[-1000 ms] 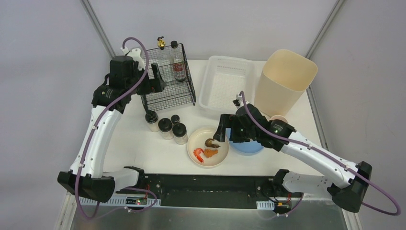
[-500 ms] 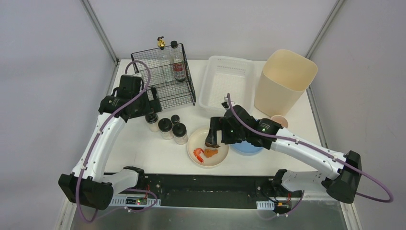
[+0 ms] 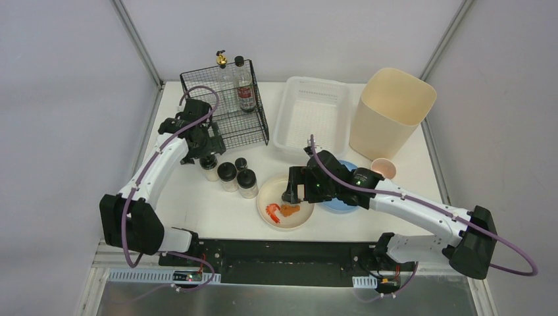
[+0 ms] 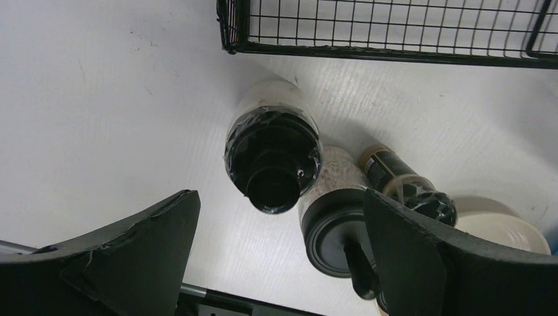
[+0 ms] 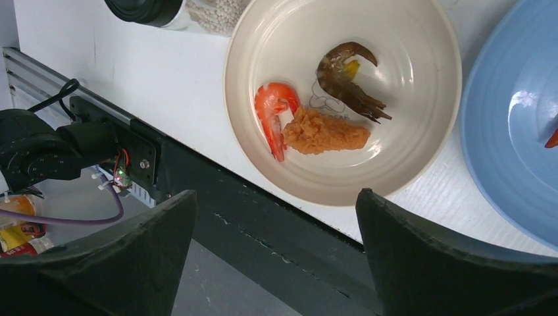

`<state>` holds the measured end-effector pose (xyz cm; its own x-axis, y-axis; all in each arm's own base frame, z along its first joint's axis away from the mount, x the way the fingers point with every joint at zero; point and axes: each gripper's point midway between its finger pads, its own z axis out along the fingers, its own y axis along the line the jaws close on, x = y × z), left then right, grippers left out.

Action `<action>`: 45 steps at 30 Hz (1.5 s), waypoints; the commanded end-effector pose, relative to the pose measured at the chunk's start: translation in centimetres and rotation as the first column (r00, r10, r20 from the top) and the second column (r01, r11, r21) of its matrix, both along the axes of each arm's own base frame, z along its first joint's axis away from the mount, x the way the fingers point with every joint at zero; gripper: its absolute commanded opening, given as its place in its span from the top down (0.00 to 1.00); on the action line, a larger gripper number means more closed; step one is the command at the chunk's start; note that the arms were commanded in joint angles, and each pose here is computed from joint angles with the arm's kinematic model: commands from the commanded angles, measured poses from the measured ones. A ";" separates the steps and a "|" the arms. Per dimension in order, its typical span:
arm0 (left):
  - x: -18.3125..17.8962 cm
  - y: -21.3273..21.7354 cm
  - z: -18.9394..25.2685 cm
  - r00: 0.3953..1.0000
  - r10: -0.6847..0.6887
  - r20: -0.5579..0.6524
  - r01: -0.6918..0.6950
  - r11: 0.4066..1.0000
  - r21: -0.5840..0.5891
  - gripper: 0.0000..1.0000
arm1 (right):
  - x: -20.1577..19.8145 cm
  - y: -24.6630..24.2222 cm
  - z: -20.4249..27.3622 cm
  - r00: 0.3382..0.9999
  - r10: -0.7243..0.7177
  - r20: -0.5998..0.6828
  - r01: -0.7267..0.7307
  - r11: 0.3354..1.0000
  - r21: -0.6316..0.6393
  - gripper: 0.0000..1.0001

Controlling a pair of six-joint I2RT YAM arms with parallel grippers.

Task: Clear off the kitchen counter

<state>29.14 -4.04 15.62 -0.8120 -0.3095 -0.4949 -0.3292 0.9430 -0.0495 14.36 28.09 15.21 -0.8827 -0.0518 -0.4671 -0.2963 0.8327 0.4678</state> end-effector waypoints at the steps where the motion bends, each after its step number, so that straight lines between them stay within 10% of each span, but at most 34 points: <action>1: 0.6 0.4 -1.7 0.999 0.048 -0.019 -0.047 0.999 0.017 0.01 | -0.1 0.6 1.1 1.000 -0.007 0.014 0.006 0.998 0.066 0.06; 21: 0.2 0.3 -4.8 0.994 0.034 -0.102 -0.031 0.999 0.032 0.22 | -0.2 0.6 0.1 1.000 -0.016 0.000 0.016 0.998 0.062 0.05; 35: -0.1 0.6 -2.8 0.999 0.007 -0.050 -0.005 0.999 0.039 0.89 | -0.3 0.6 0.5 1.000 -0.015 0.006 0.015 0.997 0.073 0.06; 45: -0.9 0.6 4.2 0.997 -0.024 0.066 0.024 1.000 0.013 1.00 | -0.2 0.7 0.9 1.000 -0.011 0.010 0.011 0.997 0.076 0.05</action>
<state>28.14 -3.54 14.38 -0.8434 -0.2872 -0.4541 -0.3225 0.9466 0.0003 14.09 28.18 14.30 -0.8899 -0.0255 -0.4555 -0.2750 0.8266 0.4910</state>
